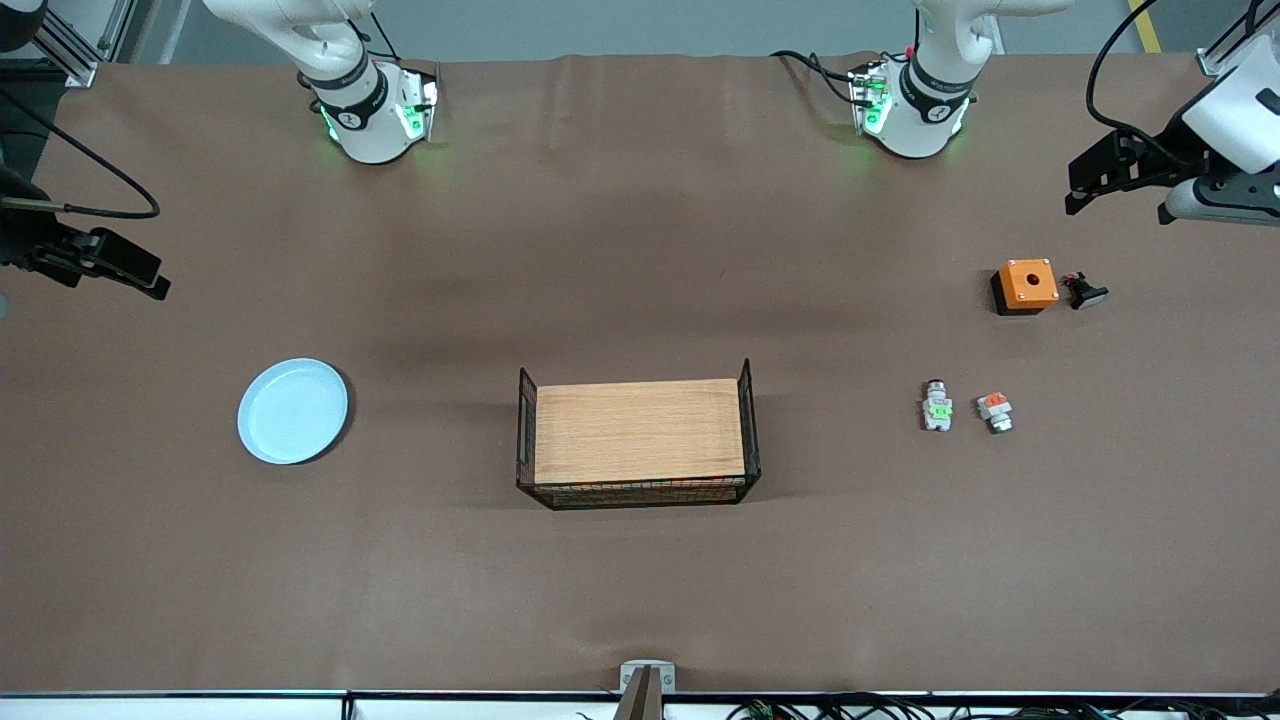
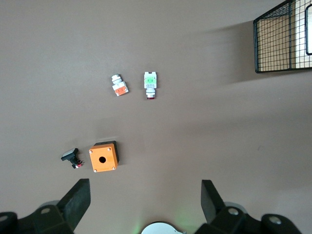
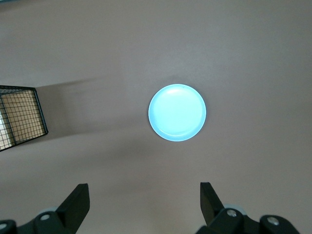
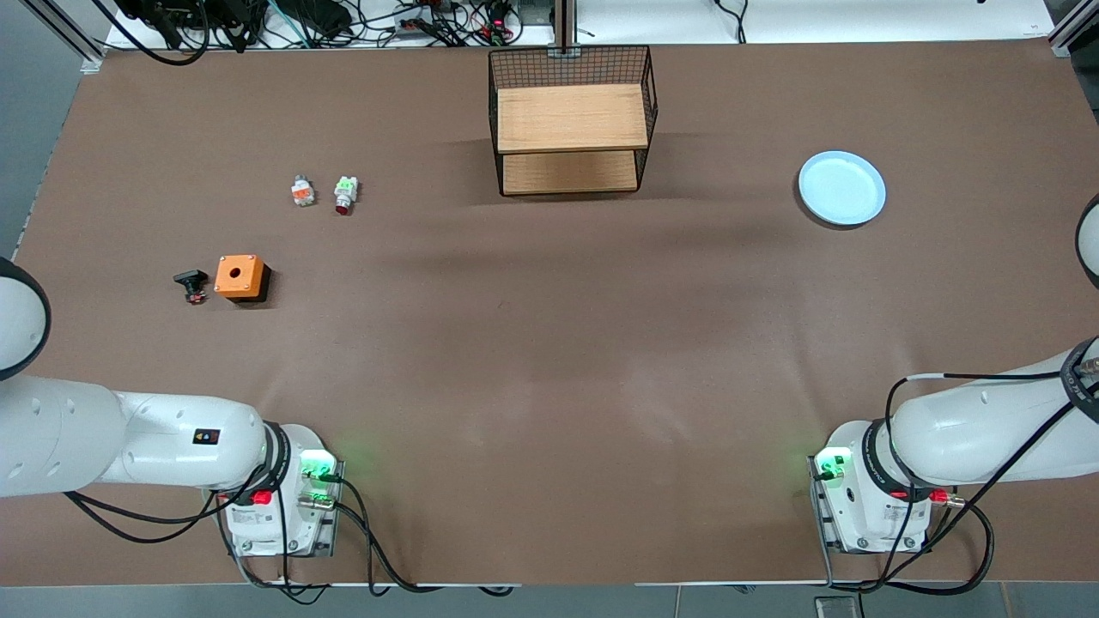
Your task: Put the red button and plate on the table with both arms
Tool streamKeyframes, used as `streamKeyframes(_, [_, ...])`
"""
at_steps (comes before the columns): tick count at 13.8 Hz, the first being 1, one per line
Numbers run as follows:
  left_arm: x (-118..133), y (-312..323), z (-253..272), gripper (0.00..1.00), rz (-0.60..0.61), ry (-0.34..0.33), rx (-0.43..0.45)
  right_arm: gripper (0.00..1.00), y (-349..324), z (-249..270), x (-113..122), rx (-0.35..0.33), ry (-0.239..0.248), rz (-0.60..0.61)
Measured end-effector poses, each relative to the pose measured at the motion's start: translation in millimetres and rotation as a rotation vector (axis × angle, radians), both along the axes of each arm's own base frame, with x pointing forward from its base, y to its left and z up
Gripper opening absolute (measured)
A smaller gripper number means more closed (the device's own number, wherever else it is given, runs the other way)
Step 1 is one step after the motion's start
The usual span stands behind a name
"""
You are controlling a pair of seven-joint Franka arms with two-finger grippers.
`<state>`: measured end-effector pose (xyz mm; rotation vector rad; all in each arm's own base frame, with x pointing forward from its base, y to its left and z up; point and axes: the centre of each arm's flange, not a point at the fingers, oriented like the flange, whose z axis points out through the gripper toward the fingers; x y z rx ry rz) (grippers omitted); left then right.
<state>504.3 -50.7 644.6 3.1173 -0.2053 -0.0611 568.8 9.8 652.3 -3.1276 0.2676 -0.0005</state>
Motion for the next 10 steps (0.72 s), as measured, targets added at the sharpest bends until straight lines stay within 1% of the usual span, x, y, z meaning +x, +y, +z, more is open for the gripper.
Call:
streamKeyframes(3, [0.2, 2.1, 0.1, 1.0, 0.004, 0.0, 0.0, 1.0, 3.1, 10.1, -13.4, 0.001, -0.004, 0.007])
streamKeyframes(5, [0.6, 2.4, 1.1, 1.0, 0.004, -0.006, -0.001, 1.0, 1.5, 5.4, -19.1, 0.001, -0.002, 0.004])
streamKeyframes(7, [1.8, 3.6, 3.2, 1.0, 0.006, -0.021, 0.004, 1.0, 1.3, 2.3, -20.2, 0.001, -0.004, 0.004])
streamKeyframes(10, [2.9, 4.0, 5.1, 1.0, 0.003, -0.038, 0.017, 1.0, 1.3, 7.5, -20.6, 0.002, -0.024, 0.004])
